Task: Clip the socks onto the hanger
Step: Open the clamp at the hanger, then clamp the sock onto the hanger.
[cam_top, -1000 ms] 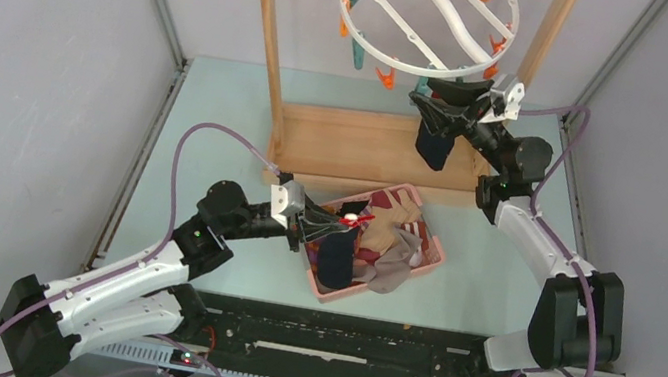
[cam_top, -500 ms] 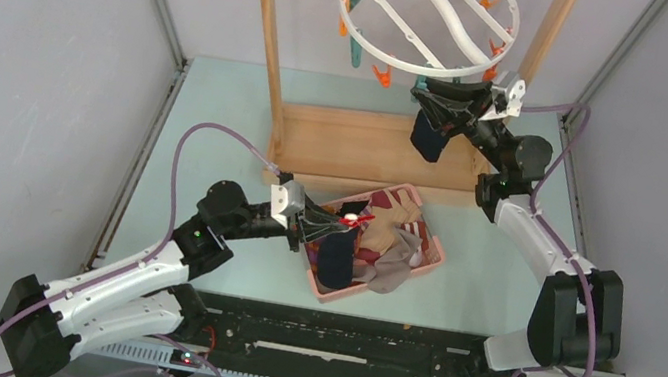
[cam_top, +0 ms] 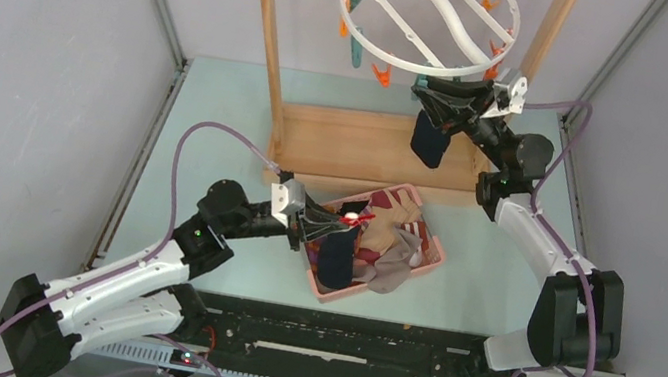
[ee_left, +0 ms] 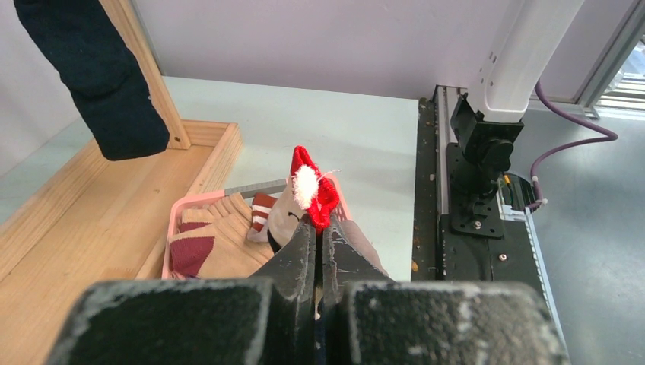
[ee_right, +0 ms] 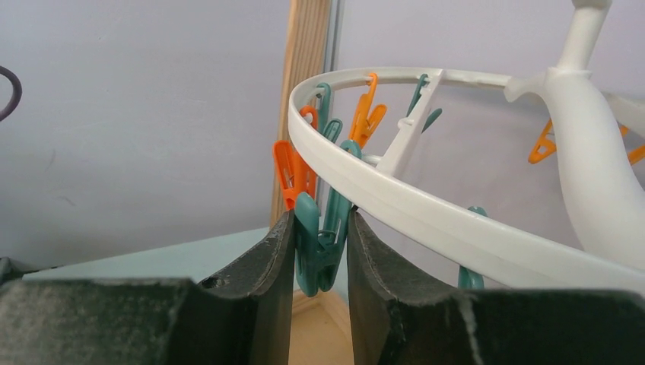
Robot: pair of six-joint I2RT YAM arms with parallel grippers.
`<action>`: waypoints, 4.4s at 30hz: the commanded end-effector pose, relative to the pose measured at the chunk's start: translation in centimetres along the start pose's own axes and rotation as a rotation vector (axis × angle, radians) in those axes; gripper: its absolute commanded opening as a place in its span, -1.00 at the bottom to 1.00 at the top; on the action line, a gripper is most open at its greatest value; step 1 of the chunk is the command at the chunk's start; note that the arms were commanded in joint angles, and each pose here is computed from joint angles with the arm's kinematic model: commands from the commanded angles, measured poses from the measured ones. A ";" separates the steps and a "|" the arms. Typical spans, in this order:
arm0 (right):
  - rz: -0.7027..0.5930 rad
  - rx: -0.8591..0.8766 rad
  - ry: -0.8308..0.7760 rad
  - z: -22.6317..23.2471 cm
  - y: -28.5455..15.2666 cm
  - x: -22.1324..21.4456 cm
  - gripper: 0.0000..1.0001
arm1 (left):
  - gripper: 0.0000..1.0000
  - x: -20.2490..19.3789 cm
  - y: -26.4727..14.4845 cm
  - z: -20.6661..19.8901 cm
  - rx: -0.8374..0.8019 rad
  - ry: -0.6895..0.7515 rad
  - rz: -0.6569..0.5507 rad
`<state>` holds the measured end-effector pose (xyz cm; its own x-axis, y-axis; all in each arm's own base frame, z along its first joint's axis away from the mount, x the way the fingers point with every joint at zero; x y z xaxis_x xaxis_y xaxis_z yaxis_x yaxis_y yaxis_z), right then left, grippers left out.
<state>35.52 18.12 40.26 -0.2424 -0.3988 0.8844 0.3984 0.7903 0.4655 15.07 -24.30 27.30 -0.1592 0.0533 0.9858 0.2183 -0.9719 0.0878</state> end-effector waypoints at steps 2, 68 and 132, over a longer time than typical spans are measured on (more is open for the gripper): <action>-0.058 -0.009 0.039 0.9 0.6 3.1 -1.00 | -0.99 3.8 0.9 1.7 0.043 0.052 -0.080; 0.071 0.074 0.382 1.6 0.9 3.9 -1.00 | -1.00 11.2 9.9 16.9 0.006 -0.259 -0.174; 0.163 -0.029 0.292 3.3 -1.0 4.2 0.33 | -0.19 11.0 9.1 17.8 0.063 -0.435 -0.280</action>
<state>32.92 17.90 42.11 0.1655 -0.4057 0.8989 0.4127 0.8563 0.3106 32.80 -29.57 40.56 0.2356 0.3764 0.8960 0.2442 -0.9153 0.3203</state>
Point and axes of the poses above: each gripper's point midway between its finger pads, its own y axis out along the fingers, its own z axis along the line the jaws close on, x = y × z, the point moved 5 cm from there along -y, back along the fingers, and after that the axes turned 7 degrees about y, right-handed, at the moved point
